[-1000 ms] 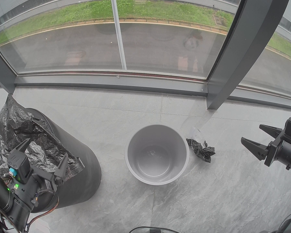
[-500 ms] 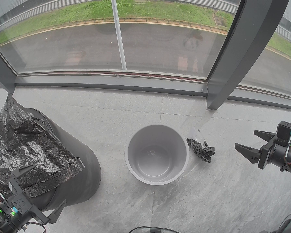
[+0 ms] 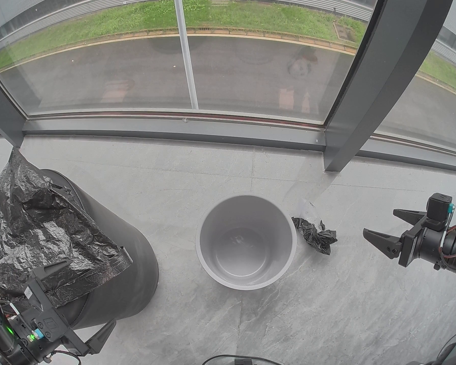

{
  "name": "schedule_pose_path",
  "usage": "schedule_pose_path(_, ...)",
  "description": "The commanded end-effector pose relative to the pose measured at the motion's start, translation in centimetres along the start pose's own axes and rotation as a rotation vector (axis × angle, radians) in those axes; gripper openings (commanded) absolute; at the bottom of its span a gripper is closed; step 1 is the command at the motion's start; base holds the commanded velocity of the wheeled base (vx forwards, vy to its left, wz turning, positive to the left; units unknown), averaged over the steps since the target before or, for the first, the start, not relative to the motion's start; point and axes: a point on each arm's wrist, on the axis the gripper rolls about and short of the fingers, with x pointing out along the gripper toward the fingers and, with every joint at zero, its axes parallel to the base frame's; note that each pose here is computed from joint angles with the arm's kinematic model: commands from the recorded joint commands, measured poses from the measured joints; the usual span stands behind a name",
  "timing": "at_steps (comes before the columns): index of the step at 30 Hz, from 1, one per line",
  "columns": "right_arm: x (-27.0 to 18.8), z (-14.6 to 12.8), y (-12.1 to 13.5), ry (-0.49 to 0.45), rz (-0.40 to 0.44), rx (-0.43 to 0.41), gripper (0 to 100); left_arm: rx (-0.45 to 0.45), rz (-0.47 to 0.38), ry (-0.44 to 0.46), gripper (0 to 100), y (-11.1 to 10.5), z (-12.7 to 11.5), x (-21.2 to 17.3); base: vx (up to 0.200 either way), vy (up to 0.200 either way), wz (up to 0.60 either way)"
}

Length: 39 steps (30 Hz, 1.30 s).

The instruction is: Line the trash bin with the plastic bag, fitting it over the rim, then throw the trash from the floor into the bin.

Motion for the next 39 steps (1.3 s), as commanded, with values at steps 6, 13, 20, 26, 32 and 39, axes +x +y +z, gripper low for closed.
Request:
schedule_pose_path(6, 0.1, -0.1, 0.0, 0.006, 0.001, 0.002, 100, 0.056, -0.005, 0.036, 100, -0.4, 1.2, 2.0, 0.000, 0.000, 0.00)
schedule_pose_path(13, 0.3, -0.2, 0.0, 0.015, 0.001, 0.003, 100, 0.053, 0.057, 0.082, 100, -0.6, 2.2, 4.2, 0.000, 0.000, 0.00)
schedule_pose_path(20, 0.3, -0.2, -0.1, 0.018, -0.001, 0.004, 100, 0.114, 0.138, 0.124, 100, -0.3, 2.1, 4.5, 0.000, 0.000, 0.00)
schedule_pose_path(26, 0.5, -0.5, -0.1, 0.030, -0.001, 0.005, 100, 0.116, 0.160, 0.142, 100, -0.1, 2.2, 4.8, 0.000, 0.000, 0.00)
schedule_pose_path(32, 0.5, -0.5, -0.1, 0.033, 0.002, 0.005, 100, 0.084, 0.189, 0.109, 100, -0.1, 2.8, 5.7, 0.000, 0.000, 0.00)
schedule_pose_path(39, 0.6, -0.6, -0.1, 0.035, 0.001, 0.006, 100, 0.064, 0.221, 0.083, 100, -0.4, 3.1, 7.0, 0.000, 0.000, 0.00)
